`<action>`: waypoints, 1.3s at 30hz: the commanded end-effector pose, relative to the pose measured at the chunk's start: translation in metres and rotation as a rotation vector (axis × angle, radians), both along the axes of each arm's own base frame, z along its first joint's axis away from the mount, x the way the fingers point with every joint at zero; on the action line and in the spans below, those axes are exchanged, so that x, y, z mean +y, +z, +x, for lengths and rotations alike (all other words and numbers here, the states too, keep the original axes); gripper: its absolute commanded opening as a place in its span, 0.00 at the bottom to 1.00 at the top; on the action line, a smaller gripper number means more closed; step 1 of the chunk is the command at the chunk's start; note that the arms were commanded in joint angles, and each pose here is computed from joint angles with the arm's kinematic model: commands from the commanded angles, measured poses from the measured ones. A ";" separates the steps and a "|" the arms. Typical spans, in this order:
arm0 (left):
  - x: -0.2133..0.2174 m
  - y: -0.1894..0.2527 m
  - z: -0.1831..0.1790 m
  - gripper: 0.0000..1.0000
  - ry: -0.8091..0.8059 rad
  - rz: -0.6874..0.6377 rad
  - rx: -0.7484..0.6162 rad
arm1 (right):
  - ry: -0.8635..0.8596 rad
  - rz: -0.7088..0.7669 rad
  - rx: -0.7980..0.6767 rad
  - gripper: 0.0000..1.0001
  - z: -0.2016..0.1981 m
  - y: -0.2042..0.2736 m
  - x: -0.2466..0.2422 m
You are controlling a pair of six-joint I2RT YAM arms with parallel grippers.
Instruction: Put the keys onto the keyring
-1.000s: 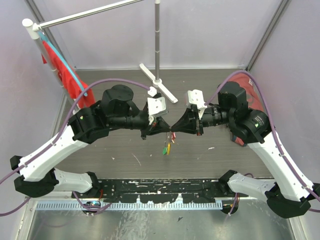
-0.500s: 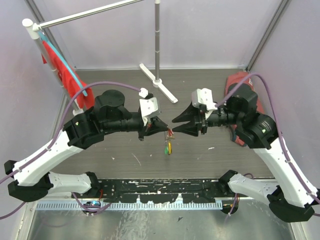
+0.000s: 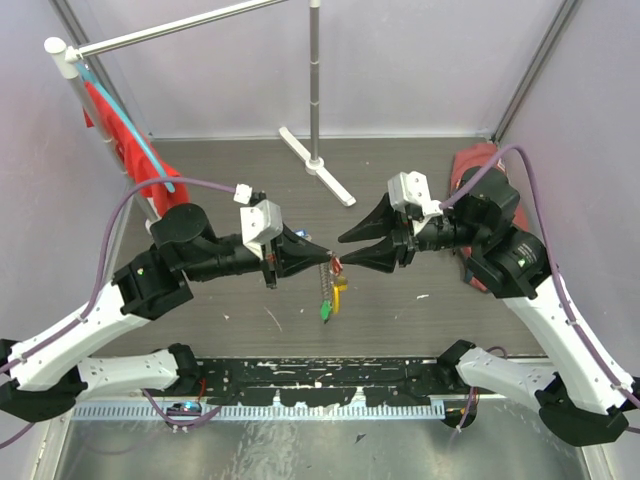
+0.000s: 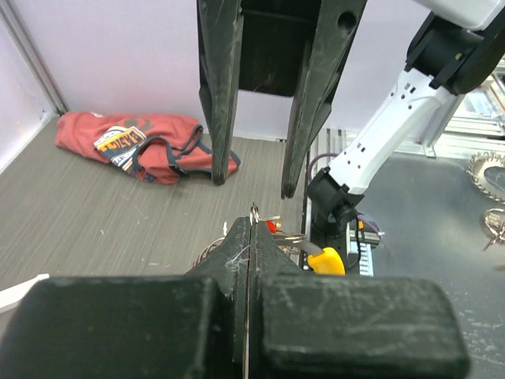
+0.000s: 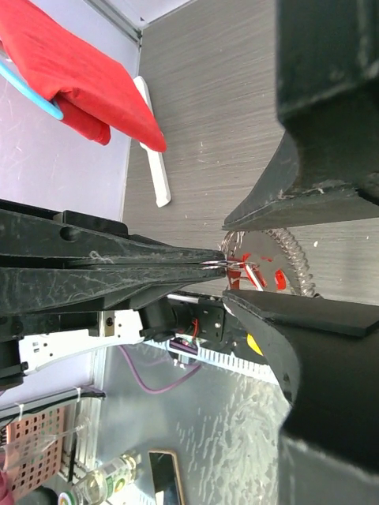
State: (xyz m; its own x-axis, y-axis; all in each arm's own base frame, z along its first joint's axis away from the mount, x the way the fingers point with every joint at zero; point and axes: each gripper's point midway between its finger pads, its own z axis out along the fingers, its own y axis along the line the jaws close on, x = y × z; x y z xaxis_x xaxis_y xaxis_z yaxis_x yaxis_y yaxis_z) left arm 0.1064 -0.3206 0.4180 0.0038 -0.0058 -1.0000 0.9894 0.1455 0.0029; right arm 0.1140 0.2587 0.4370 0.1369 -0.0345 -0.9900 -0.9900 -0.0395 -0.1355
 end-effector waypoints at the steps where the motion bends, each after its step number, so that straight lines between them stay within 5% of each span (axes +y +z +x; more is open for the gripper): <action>1: 0.000 0.034 -0.002 0.00 -0.005 -0.149 -0.024 | 0.041 0.063 -0.014 0.42 -0.005 0.015 0.004; 17: -0.002 0.037 -0.006 0.00 -0.027 -0.166 -0.023 | 0.044 0.040 0.013 0.38 0.000 0.004 0.008; 24: -0.004 0.036 -0.007 0.00 -0.037 -0.164 -0.022 | 0.047 0.040 0.014 0.22 0.000 0.004 0.008; 28: -0.005 0.035 -0.007 0.00 -0.040 -0.161 -0.020 | 0.054 0.042 0.016 0.01 -0.001 0.006 0.008; 32: -0.006 0.030 -0.007 0.00 -0.048 -0.118 -0.012 | 0.035 0.034 0.015 0.01 0.001 0.005 0.008; 36: -0.002 0.024 -0.009 0.29 -0.054 -0.036 -0.021 | 0.001 -0.015 0.008 0.01 0.007 -0.001 0.005; 39: 0.002 0.020 -0.007 0.41 -0.037 0.028 -0.030 | -0.026 -0.044 -0.002 0.01 0.009 -0.004 0.002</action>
State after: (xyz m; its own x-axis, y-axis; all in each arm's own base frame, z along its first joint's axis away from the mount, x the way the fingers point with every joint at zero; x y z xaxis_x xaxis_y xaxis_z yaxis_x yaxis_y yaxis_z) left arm 0.1045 -0.3275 0.4329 0.0024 -0.0376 -0.9993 0.9930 0.1183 -0.0021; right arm 0.1197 0.2659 0.4208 0.0697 -0.0695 -0.9951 -0.9960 -0.0611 -0.0654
